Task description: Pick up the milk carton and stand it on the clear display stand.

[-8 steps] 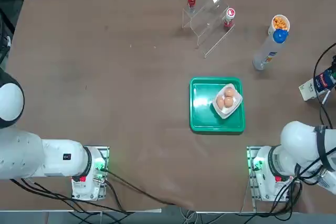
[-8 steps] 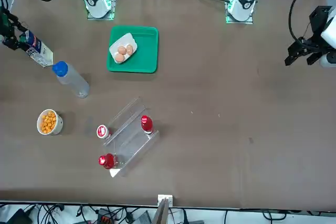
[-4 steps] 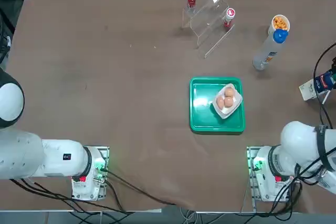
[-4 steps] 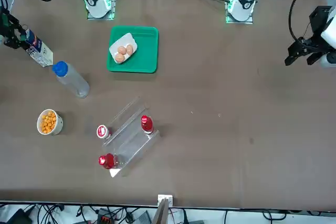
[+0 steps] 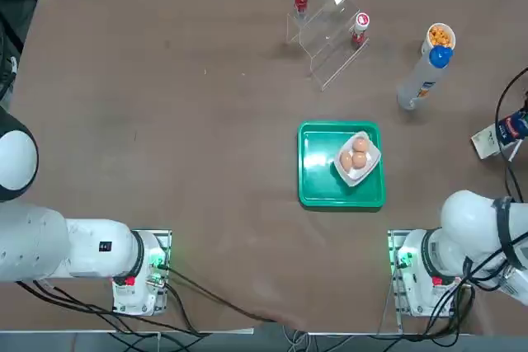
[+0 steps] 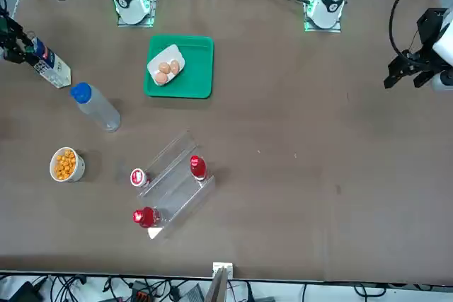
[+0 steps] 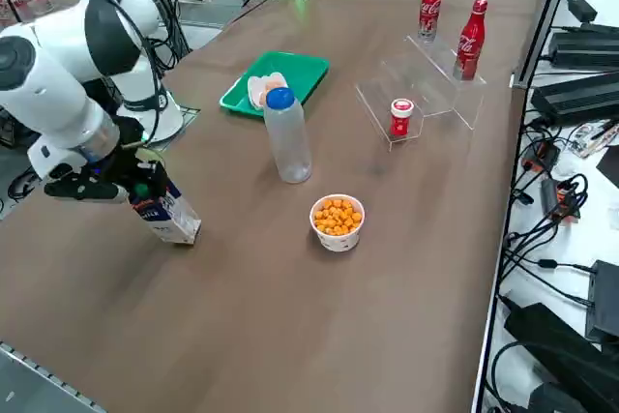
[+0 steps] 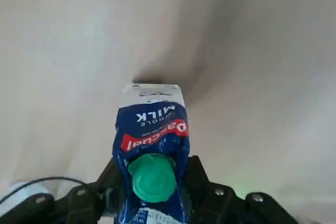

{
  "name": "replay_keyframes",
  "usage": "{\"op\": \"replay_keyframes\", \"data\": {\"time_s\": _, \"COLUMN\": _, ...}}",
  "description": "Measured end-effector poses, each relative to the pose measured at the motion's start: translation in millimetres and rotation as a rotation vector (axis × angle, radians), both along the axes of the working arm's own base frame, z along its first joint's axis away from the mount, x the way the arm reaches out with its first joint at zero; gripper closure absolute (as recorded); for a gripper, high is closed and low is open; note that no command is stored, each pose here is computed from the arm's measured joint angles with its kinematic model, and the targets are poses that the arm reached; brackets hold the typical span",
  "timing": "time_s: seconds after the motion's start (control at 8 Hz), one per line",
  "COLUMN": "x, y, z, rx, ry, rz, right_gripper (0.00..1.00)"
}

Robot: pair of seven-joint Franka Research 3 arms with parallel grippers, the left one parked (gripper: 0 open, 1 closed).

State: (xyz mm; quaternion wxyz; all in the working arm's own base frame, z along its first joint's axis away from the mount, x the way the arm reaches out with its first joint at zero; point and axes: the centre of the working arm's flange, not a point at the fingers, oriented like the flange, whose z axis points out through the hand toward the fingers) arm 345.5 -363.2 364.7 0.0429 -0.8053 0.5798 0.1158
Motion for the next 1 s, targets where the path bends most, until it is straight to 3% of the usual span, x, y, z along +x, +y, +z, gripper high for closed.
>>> {"op": "replay_keyframes", "data": {"time_s": 0.5, "x": 27.3, "y": -2.5, "z": 73.1, "rx": 0.029, "ry": -0.014, "rz": 0.137, "right_gripper": 0.45}}
{"op": "replay_keyframes", "data": {"time_s": 1.0, "x": 72.6, "y": 20.5, "z": 142.0, "rx": -0.01, "ry": -0.114, "rz": 0.441, "right_gripper": 0.45}}
